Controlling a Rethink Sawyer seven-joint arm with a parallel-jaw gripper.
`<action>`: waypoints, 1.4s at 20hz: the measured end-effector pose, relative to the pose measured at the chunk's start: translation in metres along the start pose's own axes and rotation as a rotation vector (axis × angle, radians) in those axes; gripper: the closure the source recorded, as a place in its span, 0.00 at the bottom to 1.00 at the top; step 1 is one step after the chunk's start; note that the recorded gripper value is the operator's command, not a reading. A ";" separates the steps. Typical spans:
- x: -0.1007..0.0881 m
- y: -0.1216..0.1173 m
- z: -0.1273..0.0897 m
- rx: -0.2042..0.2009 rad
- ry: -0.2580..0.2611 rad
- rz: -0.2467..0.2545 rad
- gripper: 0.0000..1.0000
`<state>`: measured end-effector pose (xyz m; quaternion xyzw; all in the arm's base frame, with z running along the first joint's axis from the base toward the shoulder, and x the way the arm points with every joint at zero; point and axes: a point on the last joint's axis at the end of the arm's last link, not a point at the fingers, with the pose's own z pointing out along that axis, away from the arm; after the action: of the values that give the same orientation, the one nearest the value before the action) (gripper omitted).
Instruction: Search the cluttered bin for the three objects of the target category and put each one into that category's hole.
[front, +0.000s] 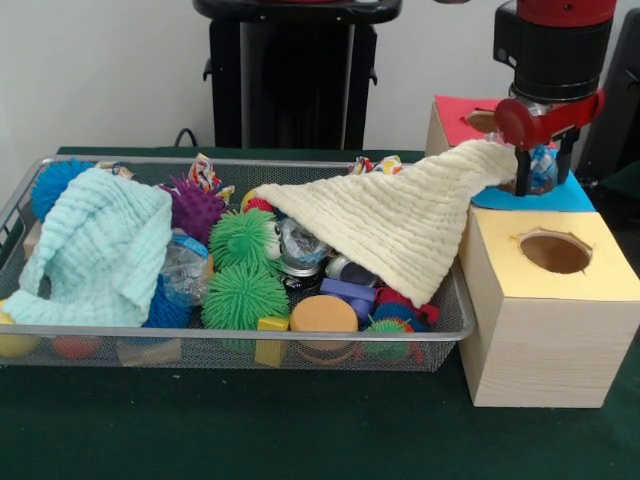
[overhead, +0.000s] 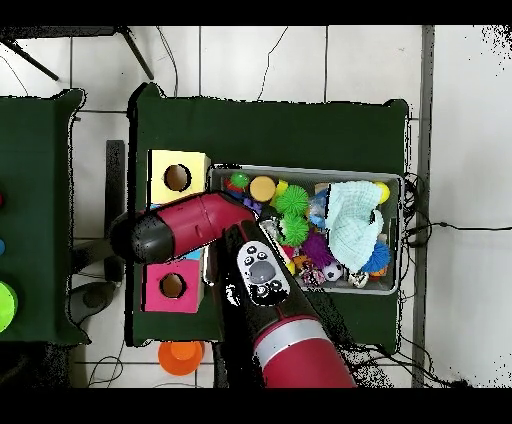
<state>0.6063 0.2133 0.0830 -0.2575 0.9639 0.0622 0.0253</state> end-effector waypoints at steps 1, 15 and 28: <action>0.001 0.000 0.000 0.003 -0.004 0.000 0.00; 0.020 -0.031 -0.031 0.119 -0.047 0.002 0.00; 0.025 -0.072 -0.074 0.202 -0.090 0.051 0.00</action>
<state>0.6198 0.1294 0.1467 -0.2258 0.9695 -0.0230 0.0928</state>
